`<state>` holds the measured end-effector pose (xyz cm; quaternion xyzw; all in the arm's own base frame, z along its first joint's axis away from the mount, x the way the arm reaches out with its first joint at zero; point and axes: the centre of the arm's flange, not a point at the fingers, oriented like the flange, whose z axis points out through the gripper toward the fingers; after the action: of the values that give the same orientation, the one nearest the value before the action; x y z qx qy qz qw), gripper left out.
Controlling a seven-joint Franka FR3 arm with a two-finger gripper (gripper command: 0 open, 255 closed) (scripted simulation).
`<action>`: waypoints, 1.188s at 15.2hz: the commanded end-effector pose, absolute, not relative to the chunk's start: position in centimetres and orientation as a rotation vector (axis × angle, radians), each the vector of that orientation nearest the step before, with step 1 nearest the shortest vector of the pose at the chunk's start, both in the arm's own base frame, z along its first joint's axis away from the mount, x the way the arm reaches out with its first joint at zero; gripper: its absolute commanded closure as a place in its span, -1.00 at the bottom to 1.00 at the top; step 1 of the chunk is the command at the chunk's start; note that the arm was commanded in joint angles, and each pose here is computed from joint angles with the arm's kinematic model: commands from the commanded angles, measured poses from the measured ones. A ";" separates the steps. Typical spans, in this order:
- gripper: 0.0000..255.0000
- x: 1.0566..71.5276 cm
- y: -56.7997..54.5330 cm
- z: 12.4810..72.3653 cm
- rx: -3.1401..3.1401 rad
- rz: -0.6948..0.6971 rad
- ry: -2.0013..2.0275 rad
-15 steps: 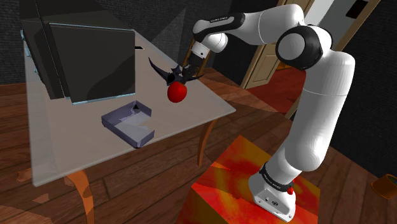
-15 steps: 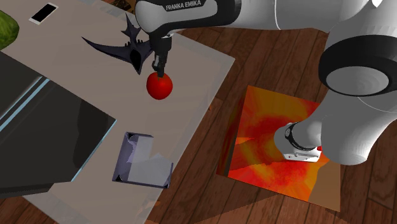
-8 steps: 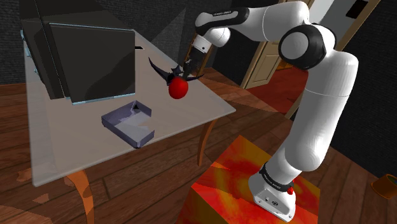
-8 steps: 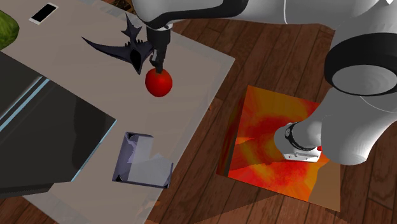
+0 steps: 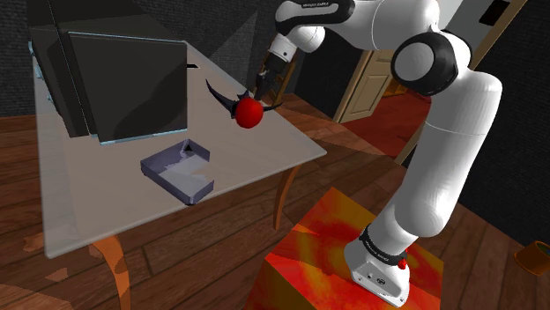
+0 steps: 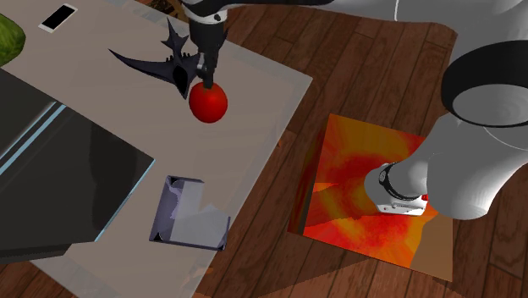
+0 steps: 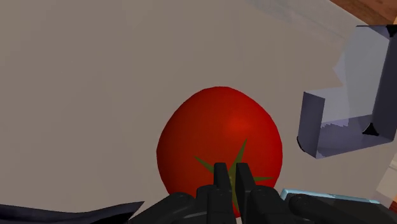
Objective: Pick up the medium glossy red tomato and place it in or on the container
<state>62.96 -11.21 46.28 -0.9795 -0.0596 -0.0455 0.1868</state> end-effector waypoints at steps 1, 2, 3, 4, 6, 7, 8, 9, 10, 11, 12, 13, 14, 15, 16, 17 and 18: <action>1.00 63.1 -11.2 47.3 -2.758 -0.128 -0.168; 1.00 63.1 -11.2 47.8 -2.758 -0.128 -0.168; 1.00 63.1 -11.2 48.3 -2.758 -0.128 -0.168; 1.00 63.1 -11.2 48.8 -2.758 -0.128 -0.168; 1.00 63.1 -11.2 49.9 -2.758 -0.128 -0.168; 1.00 63.1 -11.2 50.4 -2.758 -0.128 -0.168; 1.00 63.1 -11.2 50.9 -2.758 -0.128 -0.168; 1.00 63.1 -11.2 51.0 -2.758 -0.128 -0.168; 1.00 62.8 -10.0 51.3 -2.758 -0.128 -0.168; 1.00 62.6 -8.7 51.6 -2.758 -0.128 -0.168; 1.00 62.4 -7.4 51.9 -2.758 -0.128 -0.168; 1.00 62.2 -6.2 52.2 -2.758 -0.128 -0.168; 1.00 62.0 -4.9 52.5 -2.758 -0.128 -0.168; 1.00 61.7 -3.6 52.8 -2.758 -0.128 -0.168; 1.00 61.5 -2.4 53.1 -2.758 -0.128 -0.168; 1.00 61.3 -1.1 53.4 -2.758 -0.128 -0.168; 1.00 61.1 0.2 53.7 -2.758 -0.128 -0.168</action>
<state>61.22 -1.06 53.40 -0.9795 -0.0603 -0.0451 0.1869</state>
